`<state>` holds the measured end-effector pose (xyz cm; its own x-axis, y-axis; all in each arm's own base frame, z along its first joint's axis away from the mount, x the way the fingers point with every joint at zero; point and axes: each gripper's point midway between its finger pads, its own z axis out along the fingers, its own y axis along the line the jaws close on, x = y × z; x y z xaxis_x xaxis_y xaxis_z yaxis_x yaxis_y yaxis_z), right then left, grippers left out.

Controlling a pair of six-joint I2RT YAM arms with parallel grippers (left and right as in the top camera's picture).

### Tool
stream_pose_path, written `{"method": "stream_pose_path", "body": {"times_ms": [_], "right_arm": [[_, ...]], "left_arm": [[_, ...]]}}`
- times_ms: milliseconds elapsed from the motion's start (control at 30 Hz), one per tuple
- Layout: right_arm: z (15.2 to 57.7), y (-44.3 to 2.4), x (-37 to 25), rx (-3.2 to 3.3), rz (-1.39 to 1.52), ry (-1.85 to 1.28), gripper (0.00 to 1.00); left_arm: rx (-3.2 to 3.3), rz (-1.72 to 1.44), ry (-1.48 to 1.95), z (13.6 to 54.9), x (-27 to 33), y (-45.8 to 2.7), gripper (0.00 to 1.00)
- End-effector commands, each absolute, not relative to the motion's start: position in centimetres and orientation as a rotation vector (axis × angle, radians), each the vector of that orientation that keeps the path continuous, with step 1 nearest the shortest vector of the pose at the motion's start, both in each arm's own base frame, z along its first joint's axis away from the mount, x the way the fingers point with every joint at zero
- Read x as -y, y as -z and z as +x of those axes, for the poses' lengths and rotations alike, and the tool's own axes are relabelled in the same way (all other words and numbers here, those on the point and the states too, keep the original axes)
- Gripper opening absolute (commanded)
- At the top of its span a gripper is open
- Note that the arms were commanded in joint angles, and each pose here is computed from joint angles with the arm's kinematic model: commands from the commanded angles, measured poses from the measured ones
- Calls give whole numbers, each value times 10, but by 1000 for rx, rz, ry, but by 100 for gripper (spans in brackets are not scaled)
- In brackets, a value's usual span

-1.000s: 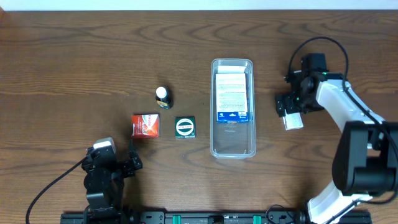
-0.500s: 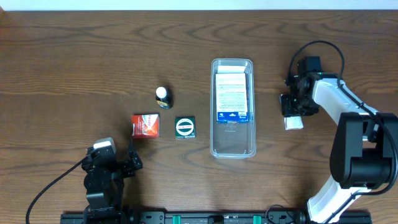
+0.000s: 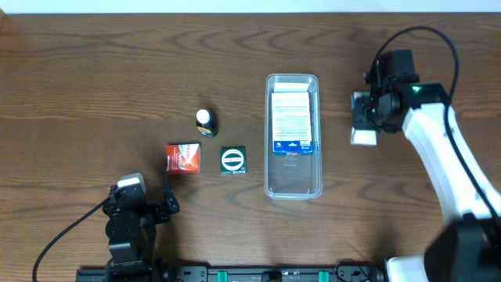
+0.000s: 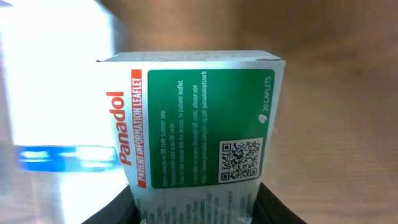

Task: Pack container
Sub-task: 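Grasp the white-green Panadol box with the right gripper and lift, then lower the white-green box into the container on top of the blue box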

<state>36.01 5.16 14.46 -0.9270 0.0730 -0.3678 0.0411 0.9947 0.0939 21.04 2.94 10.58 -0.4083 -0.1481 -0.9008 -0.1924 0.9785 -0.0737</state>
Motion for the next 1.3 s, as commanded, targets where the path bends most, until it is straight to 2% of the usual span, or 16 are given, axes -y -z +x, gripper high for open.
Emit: {"method": "stream_pose_path", "body": {"times_ms": [0, 133, 267, 633, 767, 867, 1067, 1267], "right_arm": [[356, -187, -89, -2634, 78, -227, 39], [352, -204, -131, -2566, 22, -319, 39], [356, -193, -169, -2567, 18, -383, 39], [387, -93, -211, -2698, 111, -335, 41], [392, -71, -221, -2724, 88, -371, 41], [395, -69, -230, -2711, 34, -410, 45], [399, -72, -235, -2693, 27, -450, 73], [398, -86, -236, -2669, 23, -477, 70]], "left_arm": [[-2021, -225, -58, 210, -29, -98, 98], [-2021, -225, -58, 210, -29, -98, 98], [-2021, -225, -58, 210, -29, -98, 98], [-2021, -225, -58, 210, -29, -98, 98], [-2021, -225, -58, 210, -29, -98, 98], [-2021, -224, -58, 210, -29, -98, 98], [-2021, -225, -58, 210, -29, -98, 98], [-2021, -225, -58, 210, -29, -98, 98]]}}
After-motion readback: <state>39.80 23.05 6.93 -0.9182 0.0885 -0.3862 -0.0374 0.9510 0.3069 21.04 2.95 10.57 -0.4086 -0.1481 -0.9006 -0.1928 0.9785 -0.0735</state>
